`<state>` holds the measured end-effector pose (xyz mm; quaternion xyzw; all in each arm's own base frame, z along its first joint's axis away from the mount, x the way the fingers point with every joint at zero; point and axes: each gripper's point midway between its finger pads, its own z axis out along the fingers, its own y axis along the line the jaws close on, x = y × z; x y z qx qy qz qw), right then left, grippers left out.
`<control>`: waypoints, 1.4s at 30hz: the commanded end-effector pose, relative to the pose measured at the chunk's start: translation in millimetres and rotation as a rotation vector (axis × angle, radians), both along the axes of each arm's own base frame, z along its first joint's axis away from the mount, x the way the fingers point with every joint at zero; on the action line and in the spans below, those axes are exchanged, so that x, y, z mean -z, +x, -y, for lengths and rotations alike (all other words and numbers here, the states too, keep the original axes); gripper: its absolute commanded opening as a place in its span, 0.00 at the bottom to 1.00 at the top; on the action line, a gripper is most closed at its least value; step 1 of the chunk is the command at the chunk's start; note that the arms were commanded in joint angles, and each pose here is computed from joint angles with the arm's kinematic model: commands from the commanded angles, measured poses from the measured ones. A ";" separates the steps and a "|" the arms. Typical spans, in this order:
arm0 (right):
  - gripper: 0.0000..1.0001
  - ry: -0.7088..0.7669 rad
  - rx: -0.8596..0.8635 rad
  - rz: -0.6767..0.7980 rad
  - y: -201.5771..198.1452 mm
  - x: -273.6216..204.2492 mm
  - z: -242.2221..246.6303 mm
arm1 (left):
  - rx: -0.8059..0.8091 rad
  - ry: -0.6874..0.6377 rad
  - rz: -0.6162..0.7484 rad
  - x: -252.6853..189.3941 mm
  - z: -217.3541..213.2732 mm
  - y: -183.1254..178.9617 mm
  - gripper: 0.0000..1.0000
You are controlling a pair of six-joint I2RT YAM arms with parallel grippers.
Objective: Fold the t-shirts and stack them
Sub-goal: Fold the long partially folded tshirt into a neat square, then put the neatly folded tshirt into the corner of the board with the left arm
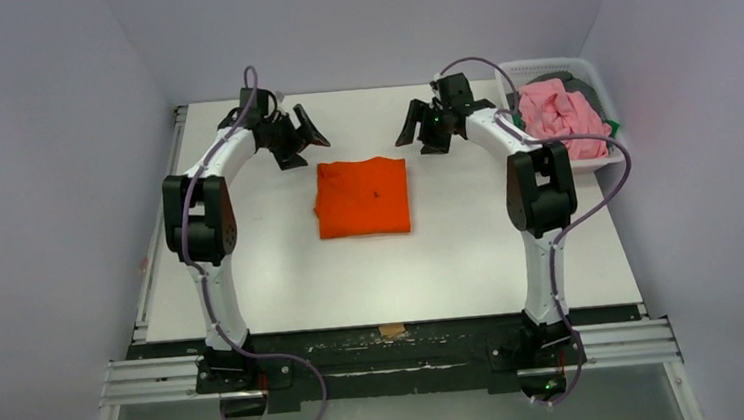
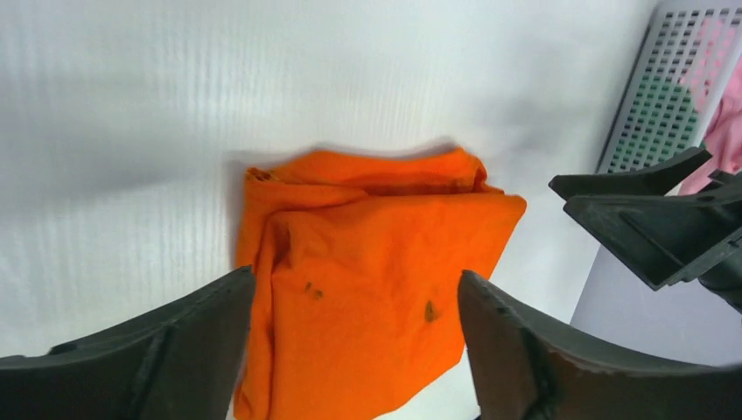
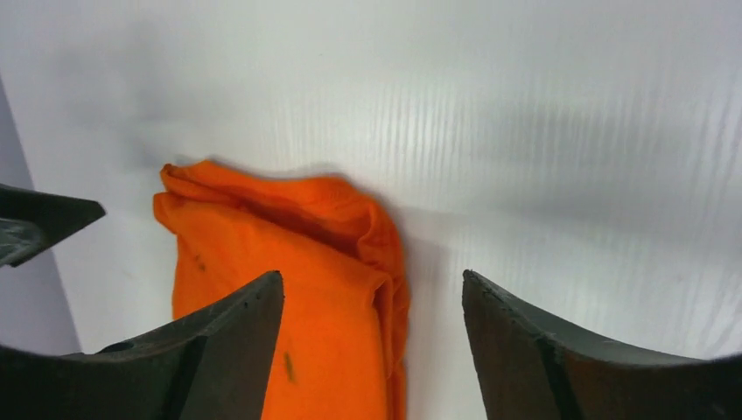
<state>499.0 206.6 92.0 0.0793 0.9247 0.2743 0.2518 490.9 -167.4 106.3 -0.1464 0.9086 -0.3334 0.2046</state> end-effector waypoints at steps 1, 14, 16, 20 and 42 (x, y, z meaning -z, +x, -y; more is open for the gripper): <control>0.80 -0.064 0.000 0.109 18.2 -37.5 15.9 | -0.033 0.069 0.079 -37.4 -20.2 5.4 0.92; 0.91 -0.034 0.042 0.087 -119.1 -32.5 46.6 | 0.072 0.127 -0.086 46.1 6.9 -73.1 0.78; 0.90 -0.049 0.051 0.095 -132.2 -35.8 52.9 | 0.055 0.176 -0.130 59.4 3.7 -76.3 0.72; 0.90 -0.053 0.051 0.126 -153.8 -46.1 59.9 | 0.040 0.258 -0.162 78.6 3.5 -78.0 0.62; 0.90 -0.046 0.072 0.317 -194.5 -95.1 76.9 | -0.121 0.628 -0.097 37.2 -85.4 6.4 0.00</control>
